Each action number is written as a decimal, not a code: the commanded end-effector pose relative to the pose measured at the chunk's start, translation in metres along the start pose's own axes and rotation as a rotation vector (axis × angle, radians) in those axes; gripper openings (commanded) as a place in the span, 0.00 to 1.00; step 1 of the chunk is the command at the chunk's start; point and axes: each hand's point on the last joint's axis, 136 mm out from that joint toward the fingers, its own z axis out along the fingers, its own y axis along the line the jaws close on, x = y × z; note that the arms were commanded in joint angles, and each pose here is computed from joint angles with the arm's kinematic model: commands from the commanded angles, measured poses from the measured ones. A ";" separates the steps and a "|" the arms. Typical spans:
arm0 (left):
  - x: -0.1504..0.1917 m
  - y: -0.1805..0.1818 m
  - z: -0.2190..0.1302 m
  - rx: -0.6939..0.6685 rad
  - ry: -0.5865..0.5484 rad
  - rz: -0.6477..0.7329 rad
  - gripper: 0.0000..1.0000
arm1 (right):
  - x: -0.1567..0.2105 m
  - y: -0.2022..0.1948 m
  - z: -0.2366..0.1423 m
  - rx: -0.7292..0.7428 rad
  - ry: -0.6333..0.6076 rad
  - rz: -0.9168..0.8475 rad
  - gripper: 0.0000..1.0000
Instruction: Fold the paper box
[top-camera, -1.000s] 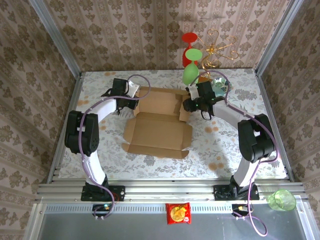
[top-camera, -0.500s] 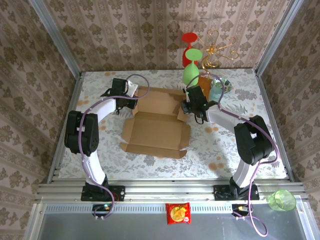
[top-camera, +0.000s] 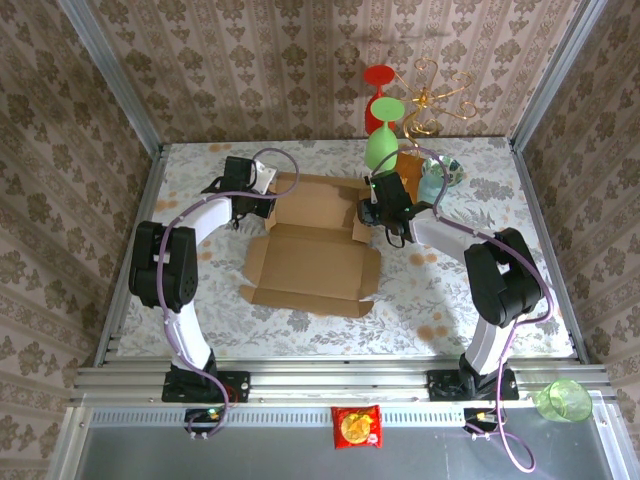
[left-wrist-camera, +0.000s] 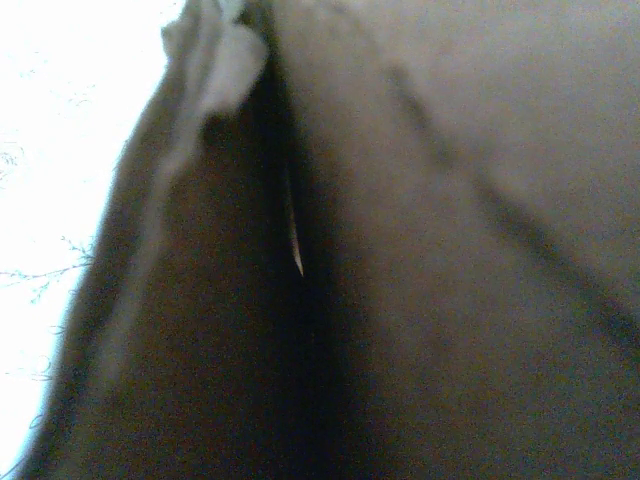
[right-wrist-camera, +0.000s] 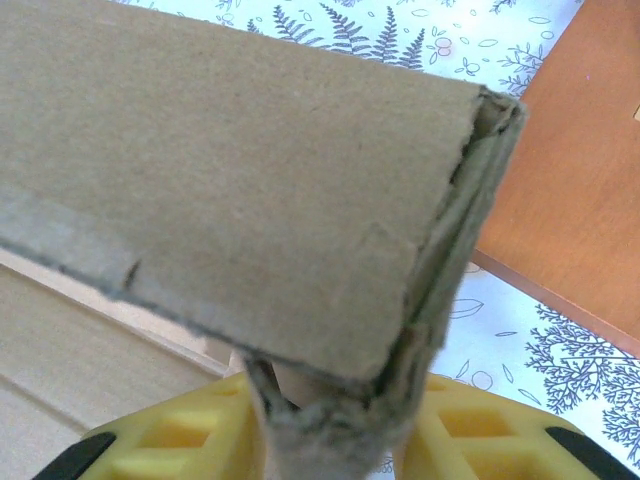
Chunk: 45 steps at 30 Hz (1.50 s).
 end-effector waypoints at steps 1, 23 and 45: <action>0.001 -0.022 0.004 0.078 0.013 -0.009 0.00 | 0.035 0.018 0.001 -0.085 0.102 0.006 0.37; 0.000 -0.020 0.007 0.071 0.025 -0.016 0.00 | 0.067 0.015 -0.004 -0.131 0.138 0.049 0.48; -0.002 -0.020 0.008 0.070 0.026 -0.024 0.00 | 0.079 0.004 -0.004 -0.085 0.131 0.075 0.48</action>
